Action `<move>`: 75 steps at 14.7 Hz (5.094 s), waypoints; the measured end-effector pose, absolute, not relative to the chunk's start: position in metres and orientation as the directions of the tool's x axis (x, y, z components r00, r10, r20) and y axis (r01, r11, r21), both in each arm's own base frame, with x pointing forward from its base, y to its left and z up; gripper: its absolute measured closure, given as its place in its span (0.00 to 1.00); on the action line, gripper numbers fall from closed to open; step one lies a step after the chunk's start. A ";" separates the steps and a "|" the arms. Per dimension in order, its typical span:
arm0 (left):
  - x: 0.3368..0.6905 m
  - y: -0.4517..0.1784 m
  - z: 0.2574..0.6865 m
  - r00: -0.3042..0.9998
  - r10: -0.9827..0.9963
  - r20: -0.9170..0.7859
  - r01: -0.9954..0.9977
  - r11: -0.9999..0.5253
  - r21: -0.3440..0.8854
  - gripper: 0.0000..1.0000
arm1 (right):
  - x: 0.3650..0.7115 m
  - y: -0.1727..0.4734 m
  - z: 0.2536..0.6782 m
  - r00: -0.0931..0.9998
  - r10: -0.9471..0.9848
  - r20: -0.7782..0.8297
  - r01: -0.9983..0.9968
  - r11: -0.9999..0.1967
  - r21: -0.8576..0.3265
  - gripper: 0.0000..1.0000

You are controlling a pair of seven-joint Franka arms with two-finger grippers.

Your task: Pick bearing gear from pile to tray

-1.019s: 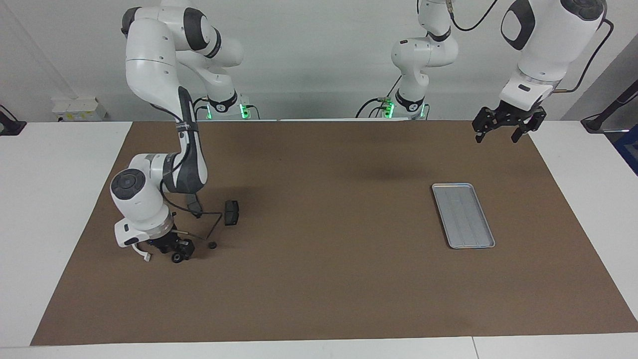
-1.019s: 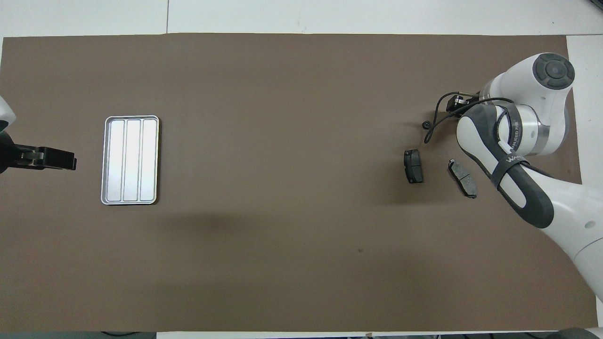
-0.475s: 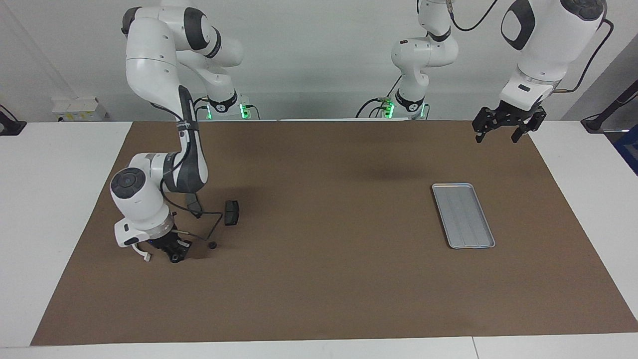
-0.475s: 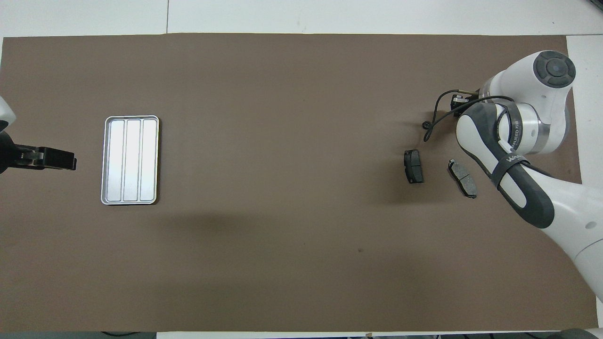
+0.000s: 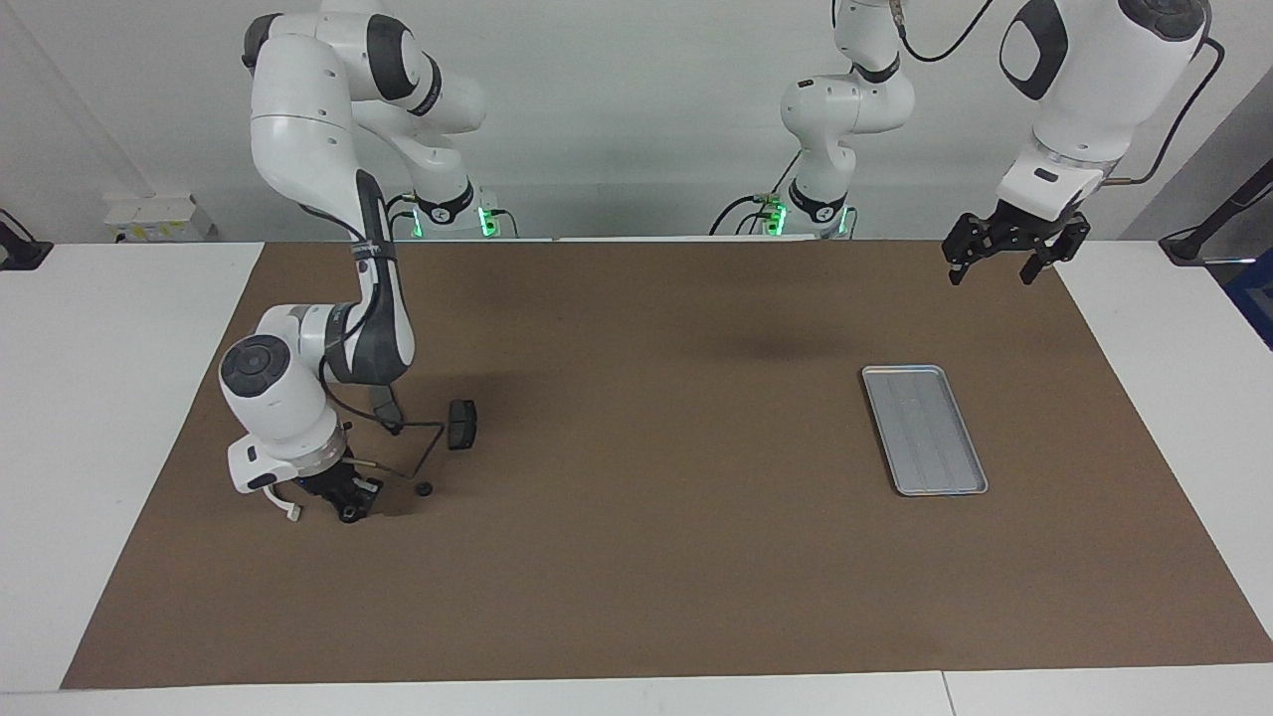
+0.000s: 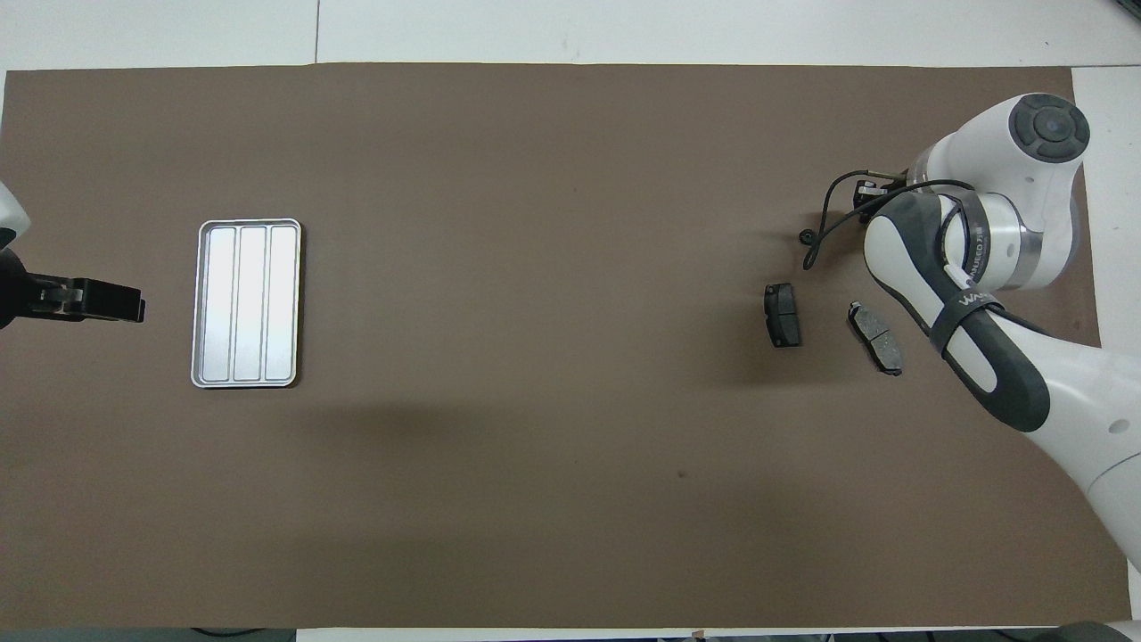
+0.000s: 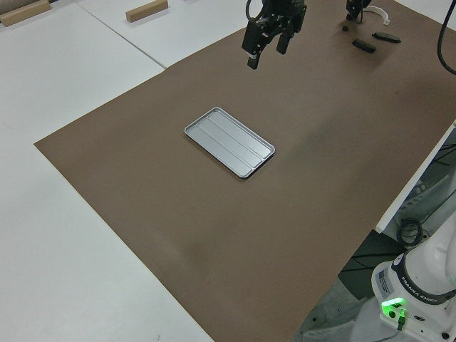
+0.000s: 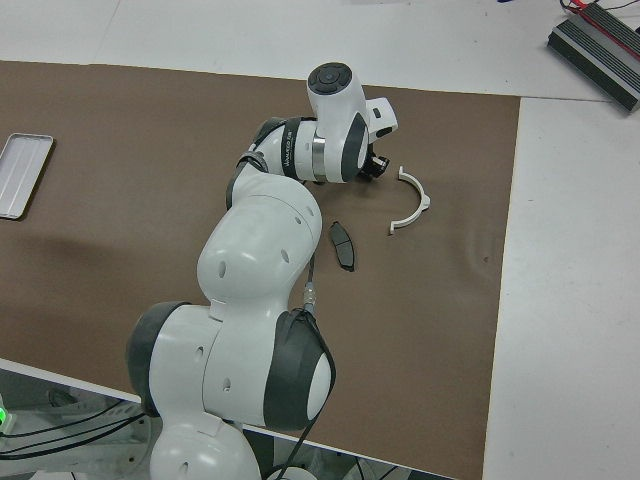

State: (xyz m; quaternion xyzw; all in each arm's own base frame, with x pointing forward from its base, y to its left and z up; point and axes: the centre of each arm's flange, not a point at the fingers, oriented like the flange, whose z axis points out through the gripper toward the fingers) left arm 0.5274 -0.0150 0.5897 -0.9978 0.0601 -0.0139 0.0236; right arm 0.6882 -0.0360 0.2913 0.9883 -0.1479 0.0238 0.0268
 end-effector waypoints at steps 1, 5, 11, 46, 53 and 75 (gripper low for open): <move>0.527 -0.015 0.590 0.992 -0.121 0.025 -0.119 -0.992 -0.049 0.00 | 0.689 -0.035 0.297 0.956 -0.290 0.043 -0.292 -0.955 0.052 0.66; 0.527 -0.015 0.590 0.992 -0.121 0.025 -0.119 -0.992 -0.049 0.00 | 0.692 -0.029 0.320 0.960 -0.278 0.027 -0.279 -0.958 0.070 0.66; 0.527 -0.015 0.590 0.992 -0.121 0.025 -0.119 -0.992 -0.049 0.00 | 0.675 0.007 0.388 0.974 -0.225 -0.010 -0.223 -0.969 0.106 0.66; 0.529 -0.015 0.591 0.999 -0.001 0.048 0.002 -0.999 -0.044 0.81 | 0.532 0.424 0.332 0.929 -0.367 0.053 -0.365 -0.930 -0.046 0.66; 0.534 -0.014 0.596 0.995 0.004 0.095 0.008 -0.999 -0.041 0.54 | 0.538 0.427 0.298 0.936 -0.342 0.082 -0.340 -0.940 -0.035 0.66; 0.538 0.013 0.600 0.988 0.071 0.139 0.076 -0.996 -0.035 0.00 | 0.572 0.405 0.329 0.894 -0.438 0.097 -0.436 -0.899 -0.041 0.00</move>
